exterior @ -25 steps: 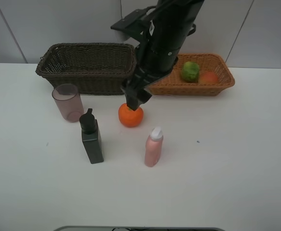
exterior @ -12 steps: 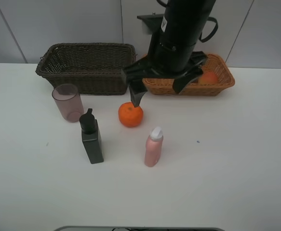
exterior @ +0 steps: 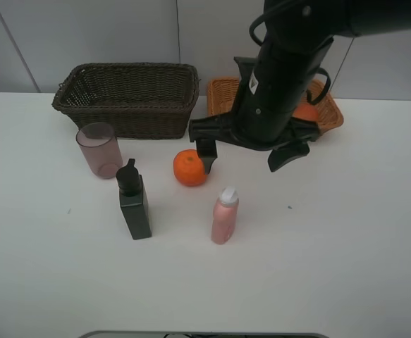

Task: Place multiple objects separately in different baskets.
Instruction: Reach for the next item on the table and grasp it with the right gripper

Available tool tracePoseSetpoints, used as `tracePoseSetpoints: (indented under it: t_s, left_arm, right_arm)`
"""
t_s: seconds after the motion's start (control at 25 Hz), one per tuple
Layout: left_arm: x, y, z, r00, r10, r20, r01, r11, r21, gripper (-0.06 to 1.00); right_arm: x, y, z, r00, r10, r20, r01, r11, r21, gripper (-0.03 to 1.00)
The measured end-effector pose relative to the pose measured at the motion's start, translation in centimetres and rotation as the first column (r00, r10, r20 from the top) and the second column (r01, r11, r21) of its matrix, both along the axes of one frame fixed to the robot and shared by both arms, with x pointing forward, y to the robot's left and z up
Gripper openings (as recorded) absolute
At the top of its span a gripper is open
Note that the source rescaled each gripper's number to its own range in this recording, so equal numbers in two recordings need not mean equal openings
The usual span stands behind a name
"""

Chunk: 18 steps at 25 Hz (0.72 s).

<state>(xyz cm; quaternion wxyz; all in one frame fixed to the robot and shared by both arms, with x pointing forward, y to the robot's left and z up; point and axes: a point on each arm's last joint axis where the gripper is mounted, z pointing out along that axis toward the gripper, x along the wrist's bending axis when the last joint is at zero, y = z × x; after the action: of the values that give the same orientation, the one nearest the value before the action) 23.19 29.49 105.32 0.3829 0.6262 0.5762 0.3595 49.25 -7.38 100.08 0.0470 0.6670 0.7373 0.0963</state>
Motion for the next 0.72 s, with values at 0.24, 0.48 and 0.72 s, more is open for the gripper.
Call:
tracePoseSetpoints:
  t_s: [0.24,0.48,0.72]
  left_arm:
    - [0.0,0.0,0.0,1.000,0.000,0.000,0.000,1.000,0.000,1.00]
    - [0.0,0.0,0.0,1.000,0.000,0.000,0.000,1.000,0.000,1.00]
    - [0.0,0.0,0.0,1.000,0.000,0.000,0.000,1.000,0.000,1.00]
  right_arm:
    - [-0.7,0.6,-0.5,0.998,-0.060,0.017,0.060,0.998,0.013,1.00]
    - [-0.5,0.8,-1.7,0.994,-0.106,0.023,0.106,0.994,-0.001,1.00]
    - [-1.4,0.2,-4.3,0.987,-0.159,-0.016,0.159,0.987,0.017,1.00]
